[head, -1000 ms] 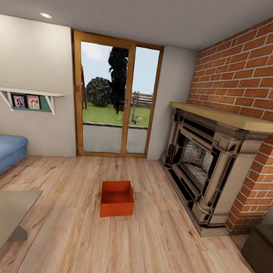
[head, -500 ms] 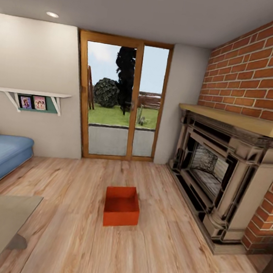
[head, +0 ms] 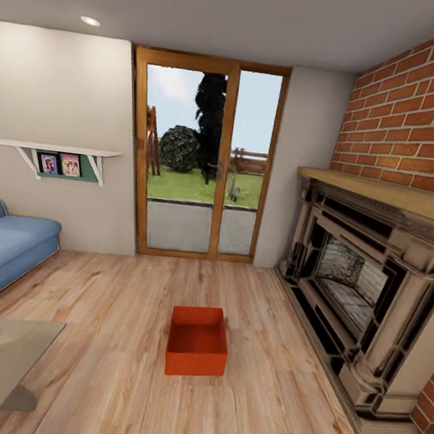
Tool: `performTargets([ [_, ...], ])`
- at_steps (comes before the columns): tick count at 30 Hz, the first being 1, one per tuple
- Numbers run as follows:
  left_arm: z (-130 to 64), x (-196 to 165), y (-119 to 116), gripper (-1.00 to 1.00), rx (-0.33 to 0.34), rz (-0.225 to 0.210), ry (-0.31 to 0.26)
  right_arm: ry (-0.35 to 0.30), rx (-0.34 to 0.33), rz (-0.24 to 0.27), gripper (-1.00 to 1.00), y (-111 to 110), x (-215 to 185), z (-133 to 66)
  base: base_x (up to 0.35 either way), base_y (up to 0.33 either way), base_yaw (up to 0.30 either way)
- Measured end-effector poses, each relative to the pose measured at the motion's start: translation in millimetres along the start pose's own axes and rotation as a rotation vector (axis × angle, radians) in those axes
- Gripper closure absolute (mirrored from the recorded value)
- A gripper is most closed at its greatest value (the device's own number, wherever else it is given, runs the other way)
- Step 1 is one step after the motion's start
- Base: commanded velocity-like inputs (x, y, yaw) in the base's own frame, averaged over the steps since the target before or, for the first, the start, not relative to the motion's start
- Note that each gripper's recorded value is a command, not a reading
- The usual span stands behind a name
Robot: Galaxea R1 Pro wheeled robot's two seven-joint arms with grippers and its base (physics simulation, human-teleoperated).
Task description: Move the two storage containers from the living room to the garage. In the garage, place one container on the floor and stack the other container on top of it (either order is fine).
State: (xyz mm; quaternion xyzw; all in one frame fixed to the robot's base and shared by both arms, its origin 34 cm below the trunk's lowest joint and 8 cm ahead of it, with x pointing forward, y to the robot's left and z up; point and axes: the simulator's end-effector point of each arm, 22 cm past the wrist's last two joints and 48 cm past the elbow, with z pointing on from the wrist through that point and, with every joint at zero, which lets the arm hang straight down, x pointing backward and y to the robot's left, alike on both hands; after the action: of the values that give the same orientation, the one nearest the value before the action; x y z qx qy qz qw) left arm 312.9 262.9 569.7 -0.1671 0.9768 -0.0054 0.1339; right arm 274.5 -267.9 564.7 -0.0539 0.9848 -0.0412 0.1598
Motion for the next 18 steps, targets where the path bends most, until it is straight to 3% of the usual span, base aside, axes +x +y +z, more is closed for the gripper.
performTargets([
  [18, 0.0, 0.0, 0.0, -1.0, 0.0, -0.001, 0.0, -0.001, -0.003, 0.001, -1.0, 0.5, -0.5, 0.1, 0.302, -0.106, 0.0],
])
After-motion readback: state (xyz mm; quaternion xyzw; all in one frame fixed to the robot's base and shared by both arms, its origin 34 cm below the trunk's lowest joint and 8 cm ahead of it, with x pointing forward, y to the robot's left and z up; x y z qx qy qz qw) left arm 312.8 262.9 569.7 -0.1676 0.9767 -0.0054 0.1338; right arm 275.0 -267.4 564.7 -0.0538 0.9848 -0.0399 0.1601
